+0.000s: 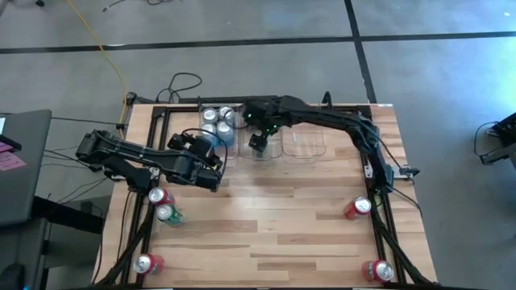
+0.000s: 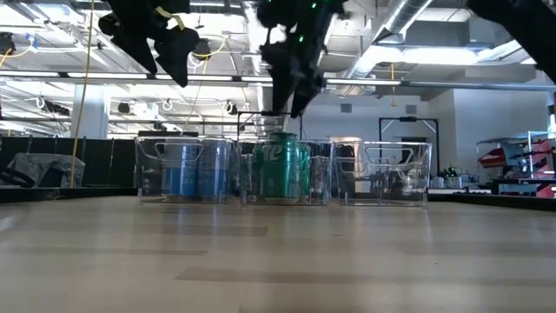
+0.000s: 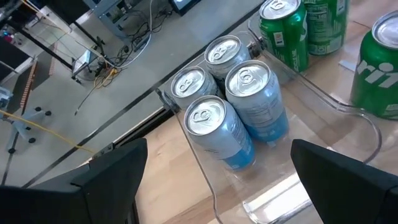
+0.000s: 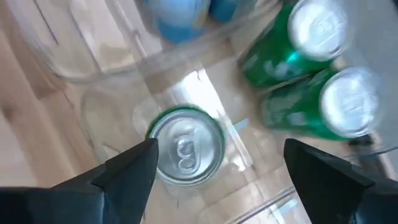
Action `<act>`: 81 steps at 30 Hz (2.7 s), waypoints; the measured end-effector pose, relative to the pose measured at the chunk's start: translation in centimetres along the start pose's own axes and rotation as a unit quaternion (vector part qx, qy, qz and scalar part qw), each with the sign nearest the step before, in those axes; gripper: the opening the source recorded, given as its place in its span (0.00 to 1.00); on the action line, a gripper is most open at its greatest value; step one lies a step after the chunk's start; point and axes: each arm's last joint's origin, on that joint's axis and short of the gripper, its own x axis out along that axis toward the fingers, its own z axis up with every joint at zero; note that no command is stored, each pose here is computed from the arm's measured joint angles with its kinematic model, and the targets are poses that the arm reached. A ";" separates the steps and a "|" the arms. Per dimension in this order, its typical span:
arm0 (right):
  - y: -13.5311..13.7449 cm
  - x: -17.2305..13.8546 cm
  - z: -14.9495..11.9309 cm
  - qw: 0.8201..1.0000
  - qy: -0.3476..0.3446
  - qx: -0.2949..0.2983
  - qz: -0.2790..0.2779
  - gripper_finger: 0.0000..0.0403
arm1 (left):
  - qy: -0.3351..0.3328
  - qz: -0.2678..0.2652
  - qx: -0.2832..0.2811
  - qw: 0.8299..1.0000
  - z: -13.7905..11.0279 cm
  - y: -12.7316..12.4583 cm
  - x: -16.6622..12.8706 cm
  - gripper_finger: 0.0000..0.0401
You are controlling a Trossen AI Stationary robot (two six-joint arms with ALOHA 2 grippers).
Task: Sort soda cans
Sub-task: Put the green soda can into the middle transparent bin
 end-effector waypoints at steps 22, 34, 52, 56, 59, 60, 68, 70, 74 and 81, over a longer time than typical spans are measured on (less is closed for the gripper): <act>2.3 1.9 -6.5 0.996 0.064 -0.046 0.037 0.48 | -0.007 -0.025 -0.002 1.000 -0.7 -0.4 -1.3 0.98; 0.5 4.7 -5.7 0.991 -0.003 0.002 0.135 0.16 | -0.007 -0.024 -0.005 1.000 -0.6 -0.4 -1.2 0.98; -0.1 6.2 -5.7 0.989 -0.048 0.009 0.138 0.12 | -0.012 -0.020 -0.012 1.000 -0.5 -0.4 -1.1 0.98; 0.6 6.6 -6.4 0.989 -0.037 0.000 0.141 0.12 | -0.012 -0.020 -0.012 1.000 -0.5 -0.4 -1.1 0.98; 1.0 7.1 -6.9 0.989 -0.037 -0.008 0.143 0.12 | -0.012 -0.021 -0.013 1.000 -0.5 -0.4 -1.1 0.98; 1.2 7.3 -7.0 0.989 -0.039 -0.009 0.144 0.12 | -0.012 -0.021 -0.014 1.000 -0.5 -0.4 -1.1 0.98; 1.1 8.2 -7.1 0.986 -0.078 -0.006 0.146 0.12 | -0.012 -0.021 -0.020 1.000 -0.5 -0.4 -1.1 0.98; 1.1 8.3 -7.1 0.985 -0.086 -0.005 0.146 0.12 | -0.012 -0.021 -0.020 1.000 -0.5 -0.4 -1.1 0.98; 0.7 8.6 -7.1 0.984 -0.100 0.000 0.147 0.12 | -0.012 -0.021 -0.019 1.000 -0.5 -0.4 -1.1 0.98; -0.1 8.7 -6.7 0.985 -0.114 0.013 0.130 0.12 | -0.012 -0.021 -0.020 1.000 -0.5 -0.4 -1.1 0.98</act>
